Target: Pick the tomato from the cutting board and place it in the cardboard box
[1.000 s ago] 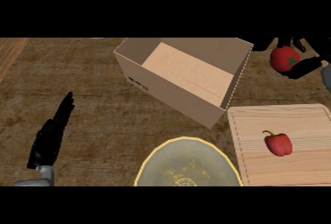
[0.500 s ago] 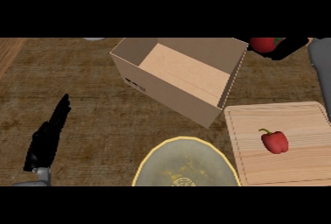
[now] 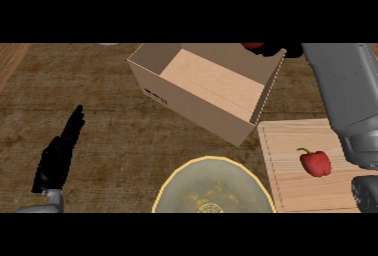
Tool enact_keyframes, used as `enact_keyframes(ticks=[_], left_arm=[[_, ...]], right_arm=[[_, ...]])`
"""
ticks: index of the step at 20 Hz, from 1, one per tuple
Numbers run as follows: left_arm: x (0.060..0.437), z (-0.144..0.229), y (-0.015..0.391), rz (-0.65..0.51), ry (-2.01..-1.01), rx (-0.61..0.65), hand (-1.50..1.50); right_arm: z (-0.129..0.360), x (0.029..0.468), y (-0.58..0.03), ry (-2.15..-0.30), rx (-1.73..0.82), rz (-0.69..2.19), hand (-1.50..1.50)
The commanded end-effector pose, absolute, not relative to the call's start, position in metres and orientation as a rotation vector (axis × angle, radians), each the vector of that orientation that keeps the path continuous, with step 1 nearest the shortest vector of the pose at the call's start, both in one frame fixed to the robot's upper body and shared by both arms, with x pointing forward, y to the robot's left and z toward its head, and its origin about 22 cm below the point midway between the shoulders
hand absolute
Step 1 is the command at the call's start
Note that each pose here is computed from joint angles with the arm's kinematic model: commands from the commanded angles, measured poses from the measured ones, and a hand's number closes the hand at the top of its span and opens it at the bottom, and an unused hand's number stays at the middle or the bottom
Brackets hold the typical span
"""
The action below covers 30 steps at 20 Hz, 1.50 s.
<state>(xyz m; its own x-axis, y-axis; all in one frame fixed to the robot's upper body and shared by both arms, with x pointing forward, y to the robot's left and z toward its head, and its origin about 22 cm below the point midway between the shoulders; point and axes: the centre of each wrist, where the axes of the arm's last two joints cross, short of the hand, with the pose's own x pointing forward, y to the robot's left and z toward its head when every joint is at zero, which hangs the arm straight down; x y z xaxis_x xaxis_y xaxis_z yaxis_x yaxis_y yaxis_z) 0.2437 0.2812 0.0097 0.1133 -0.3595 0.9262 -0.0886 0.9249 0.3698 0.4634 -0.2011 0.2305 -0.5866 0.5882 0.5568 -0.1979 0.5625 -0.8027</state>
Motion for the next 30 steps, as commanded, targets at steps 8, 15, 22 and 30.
enact_keyframes(ticks=[8, 15, 22, 30], left_arm=[[0.237, 0.005, 0.284, -0.210, -1.452, 0.368, 0.00], [0.242, 0.009, 0.277, -0.229, -1.481, 0.351, 0.00], [0.243, 0.019, 0.267, -0.244, -1.491, 0.333, 0.00], [0.254, 0.018, 0.269, -0.227, -1.482, 0.364, 0.00]], right_arm=[[0.169, 0.461, -0.097, -1.761, -0.322, 1.228, 1.50], [0.130, 0.462, -0.094, -1.625, -0.324, 1.173, -1.50], [0.130, 0.463, -0.090, -1.657, -0.252, 1.067, -1.50], [0.156, 0.475, -0.128, -1.813, -0.103, 0.532, -1.50]])
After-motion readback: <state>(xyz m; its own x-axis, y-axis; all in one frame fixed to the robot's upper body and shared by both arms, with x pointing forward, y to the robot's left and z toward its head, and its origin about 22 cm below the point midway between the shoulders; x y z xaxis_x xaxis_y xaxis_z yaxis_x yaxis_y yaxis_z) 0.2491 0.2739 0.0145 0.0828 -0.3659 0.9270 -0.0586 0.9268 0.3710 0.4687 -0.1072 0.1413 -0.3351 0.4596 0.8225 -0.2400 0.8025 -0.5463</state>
